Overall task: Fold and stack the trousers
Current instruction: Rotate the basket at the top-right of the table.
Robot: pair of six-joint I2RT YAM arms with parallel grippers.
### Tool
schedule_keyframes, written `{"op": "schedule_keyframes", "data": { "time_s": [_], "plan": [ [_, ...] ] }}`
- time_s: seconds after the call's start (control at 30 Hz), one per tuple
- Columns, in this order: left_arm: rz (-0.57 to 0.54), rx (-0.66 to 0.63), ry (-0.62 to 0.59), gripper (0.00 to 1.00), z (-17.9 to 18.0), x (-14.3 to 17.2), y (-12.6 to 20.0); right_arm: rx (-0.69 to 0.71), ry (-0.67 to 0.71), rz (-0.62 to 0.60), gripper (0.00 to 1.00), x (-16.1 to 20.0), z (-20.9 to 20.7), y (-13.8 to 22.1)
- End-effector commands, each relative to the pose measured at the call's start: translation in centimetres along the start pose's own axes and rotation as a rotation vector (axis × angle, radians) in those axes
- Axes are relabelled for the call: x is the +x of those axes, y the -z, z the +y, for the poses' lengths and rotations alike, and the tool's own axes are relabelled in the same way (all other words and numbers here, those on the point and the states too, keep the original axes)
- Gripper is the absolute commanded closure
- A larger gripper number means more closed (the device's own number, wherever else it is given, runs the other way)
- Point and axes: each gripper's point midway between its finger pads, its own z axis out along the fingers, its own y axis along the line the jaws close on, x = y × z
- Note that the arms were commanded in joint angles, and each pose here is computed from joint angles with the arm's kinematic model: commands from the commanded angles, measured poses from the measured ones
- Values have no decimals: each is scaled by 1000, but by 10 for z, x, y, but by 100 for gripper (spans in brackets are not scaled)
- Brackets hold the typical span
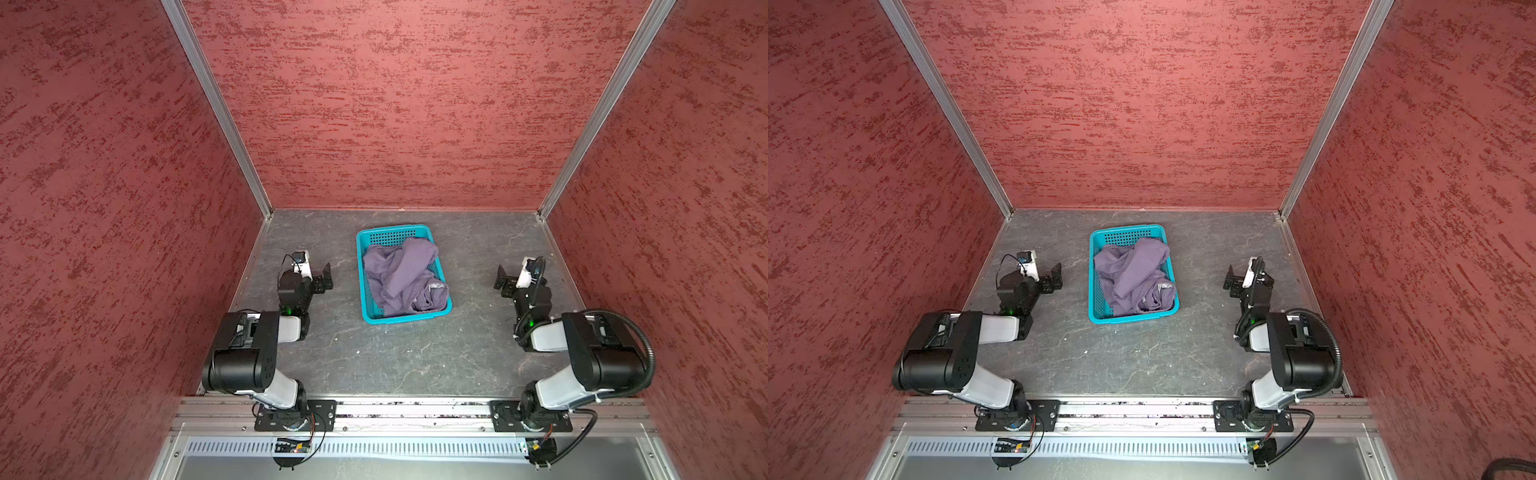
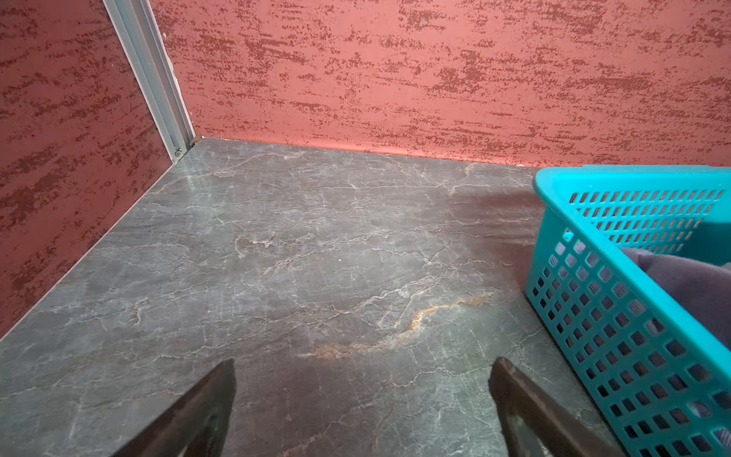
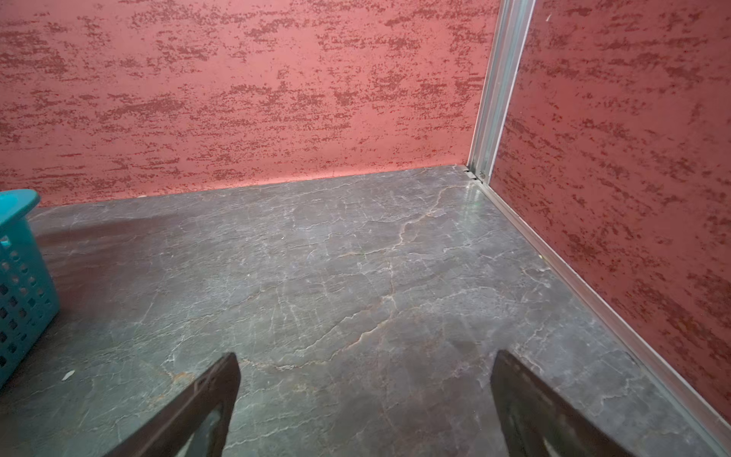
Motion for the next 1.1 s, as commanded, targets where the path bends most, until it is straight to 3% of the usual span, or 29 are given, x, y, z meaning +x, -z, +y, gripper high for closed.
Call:
{"op": "schedule_keyframes", "data": {
  "time_s": [0.0, 1.07],
  "plan": [
    [1, 6, -2, 1, -1, -1, -1, -27, -1, -19, 1, -8, 4, -3],
    [0, 12, 5, 1, 0, -1, -1, -26, -4, -20, 1, -8, 4, -2]
  ]
}}
